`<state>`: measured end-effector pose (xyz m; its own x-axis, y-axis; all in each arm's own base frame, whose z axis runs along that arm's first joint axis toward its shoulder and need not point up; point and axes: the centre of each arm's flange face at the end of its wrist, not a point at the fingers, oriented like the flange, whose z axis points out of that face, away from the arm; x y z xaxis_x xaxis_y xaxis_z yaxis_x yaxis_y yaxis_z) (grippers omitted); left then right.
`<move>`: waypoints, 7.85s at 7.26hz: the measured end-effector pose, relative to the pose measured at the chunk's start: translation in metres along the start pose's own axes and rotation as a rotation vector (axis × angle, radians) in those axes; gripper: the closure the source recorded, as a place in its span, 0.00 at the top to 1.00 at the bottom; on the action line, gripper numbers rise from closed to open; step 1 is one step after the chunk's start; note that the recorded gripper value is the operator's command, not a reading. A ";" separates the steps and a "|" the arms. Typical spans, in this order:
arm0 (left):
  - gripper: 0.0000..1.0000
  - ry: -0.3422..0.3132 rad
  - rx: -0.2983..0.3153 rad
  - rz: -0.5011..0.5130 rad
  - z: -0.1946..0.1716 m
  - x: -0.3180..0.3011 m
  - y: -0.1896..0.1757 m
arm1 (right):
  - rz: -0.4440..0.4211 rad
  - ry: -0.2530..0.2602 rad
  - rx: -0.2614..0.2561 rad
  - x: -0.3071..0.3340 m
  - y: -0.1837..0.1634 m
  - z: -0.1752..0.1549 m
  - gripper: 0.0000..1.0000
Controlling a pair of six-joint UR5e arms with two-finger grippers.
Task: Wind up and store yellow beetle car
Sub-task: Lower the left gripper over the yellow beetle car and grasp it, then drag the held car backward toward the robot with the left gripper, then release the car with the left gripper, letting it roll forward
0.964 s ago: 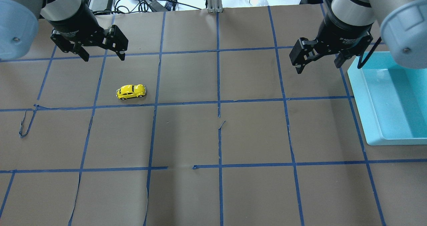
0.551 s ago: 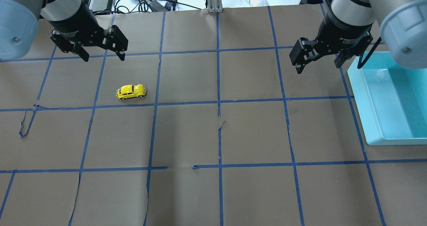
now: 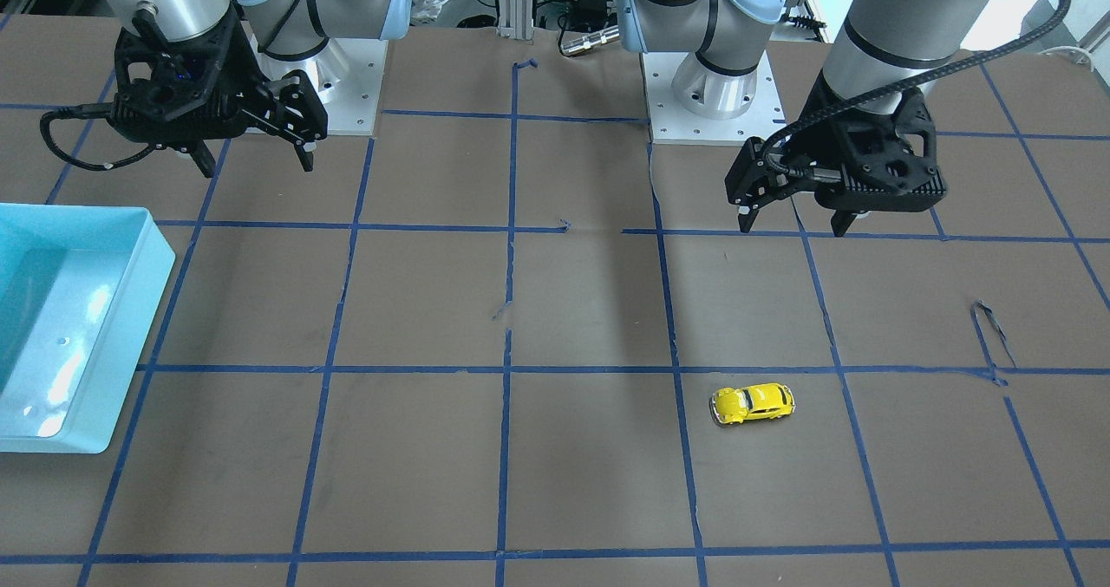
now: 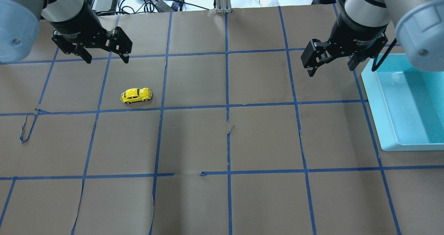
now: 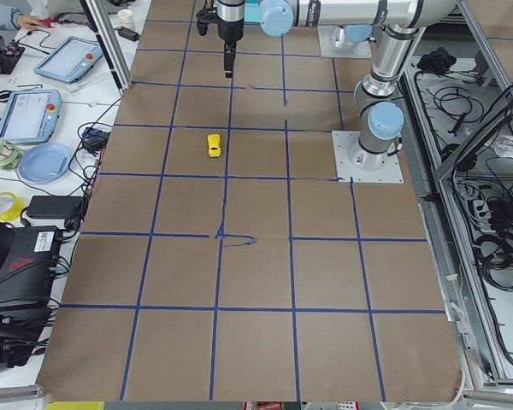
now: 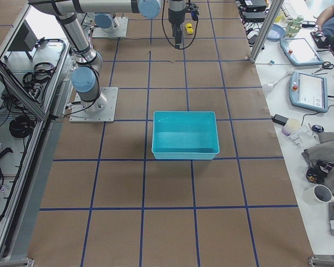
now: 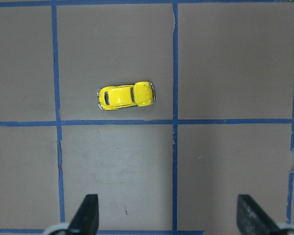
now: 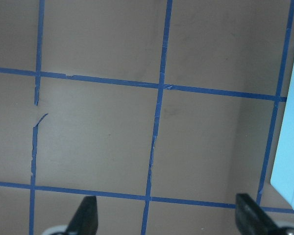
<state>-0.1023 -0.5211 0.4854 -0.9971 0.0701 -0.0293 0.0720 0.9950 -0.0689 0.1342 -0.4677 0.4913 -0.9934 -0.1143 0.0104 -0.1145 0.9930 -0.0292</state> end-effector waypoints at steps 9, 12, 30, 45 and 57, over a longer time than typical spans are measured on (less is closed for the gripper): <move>0.98 0.074 -0.061 1.261 0.137 -0.041 -0.053 | 0.000 0.001 -0.001 0.000 0.000 0.001 1.00; 0.86 0.085 -0.076 1.492 0.210 -0.068 -0.073 | 0.000 0.001 -0.001 0.000 0.000 0.000 1.00; 0.29 0.070 -0.042 1.483 0.313 -0.079 -0.055 | -0.006 -0.002 0.010 -0.001 -0.004 0.001 1.00; 0.39 0.038 -0.085 1.481 0.315 -0.160 -0.043 | 0.009 0.001 0.007 0.001 -0.005 0.003 1.00; 1.00 0.004 -0.075 1.468 0.300 -0.167 -0.046 | 0.013 -0.002 0.003 0.003 -0.009 0.007 1.00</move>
<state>0.0685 -0.5995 0.1947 -0.0321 0.9992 -0.0232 0.9970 0.0336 0.0700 0.1322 -0.4769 0.4848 -0.9948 -0.1013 0.0083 -0.1015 0.9943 -0.0326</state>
